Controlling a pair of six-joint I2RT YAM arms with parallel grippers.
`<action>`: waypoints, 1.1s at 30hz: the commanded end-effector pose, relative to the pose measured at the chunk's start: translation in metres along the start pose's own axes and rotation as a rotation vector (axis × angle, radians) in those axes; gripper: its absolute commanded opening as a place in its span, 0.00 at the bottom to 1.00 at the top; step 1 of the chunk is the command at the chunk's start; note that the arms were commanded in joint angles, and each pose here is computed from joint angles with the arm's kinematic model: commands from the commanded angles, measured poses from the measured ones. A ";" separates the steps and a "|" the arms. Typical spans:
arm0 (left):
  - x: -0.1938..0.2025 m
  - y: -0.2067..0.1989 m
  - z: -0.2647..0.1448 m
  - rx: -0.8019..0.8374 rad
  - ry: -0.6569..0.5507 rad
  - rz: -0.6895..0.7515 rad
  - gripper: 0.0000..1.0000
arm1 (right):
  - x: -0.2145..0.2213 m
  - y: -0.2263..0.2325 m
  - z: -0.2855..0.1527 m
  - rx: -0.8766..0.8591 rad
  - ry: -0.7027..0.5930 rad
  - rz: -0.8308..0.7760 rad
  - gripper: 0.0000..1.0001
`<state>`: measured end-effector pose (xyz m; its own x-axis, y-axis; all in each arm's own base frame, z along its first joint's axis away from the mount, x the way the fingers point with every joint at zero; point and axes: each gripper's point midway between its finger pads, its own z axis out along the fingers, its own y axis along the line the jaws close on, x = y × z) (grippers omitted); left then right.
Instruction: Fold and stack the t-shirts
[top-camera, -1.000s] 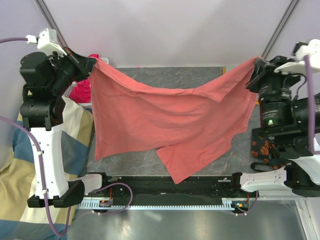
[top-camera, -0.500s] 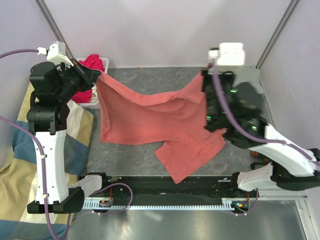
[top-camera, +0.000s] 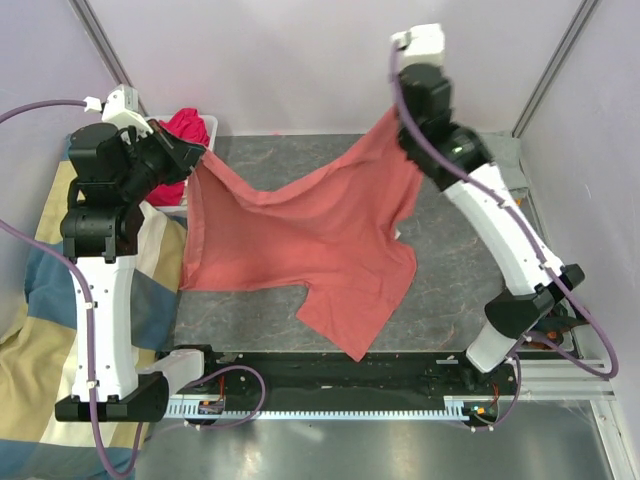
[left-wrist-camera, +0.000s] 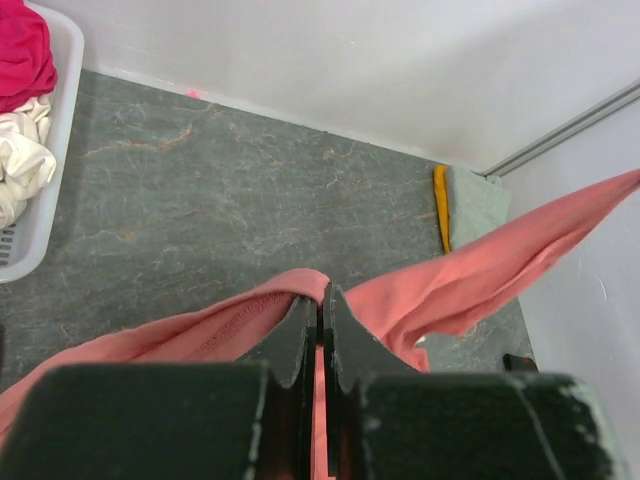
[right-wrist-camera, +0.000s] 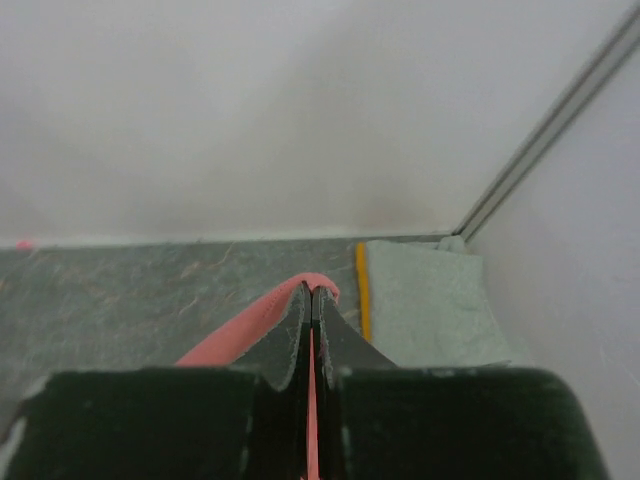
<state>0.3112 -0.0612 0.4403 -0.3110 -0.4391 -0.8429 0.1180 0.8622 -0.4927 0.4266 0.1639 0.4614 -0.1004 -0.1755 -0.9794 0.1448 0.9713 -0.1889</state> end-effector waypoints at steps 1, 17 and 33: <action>-0.015 -0.001 0.008 0.019 -0.048 0.065 0.02 | -0.060 -0.095 0.007 0.008 -0.106 0.282 0.00; 0.006 -0.015 -0.031 0.091 -0.050 0.086 0.02 | -0.041 -0.144 -0.110 -0.152 -0.039 0.389 0.00; 0.035 -0.005 0.010 0.115 -0.028 0.008 0.02 | 0.016 -0.114 -0.091 -0.191 0.072 0.443 0.00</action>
<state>0.2284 -0.0810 0.4550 -0.1770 -0.4211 -0.8896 0.3009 0.8374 -0.4563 0.2312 0.0459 0.5266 -0.0372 0.2941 -0.9550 -0.0758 0.9521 0.2962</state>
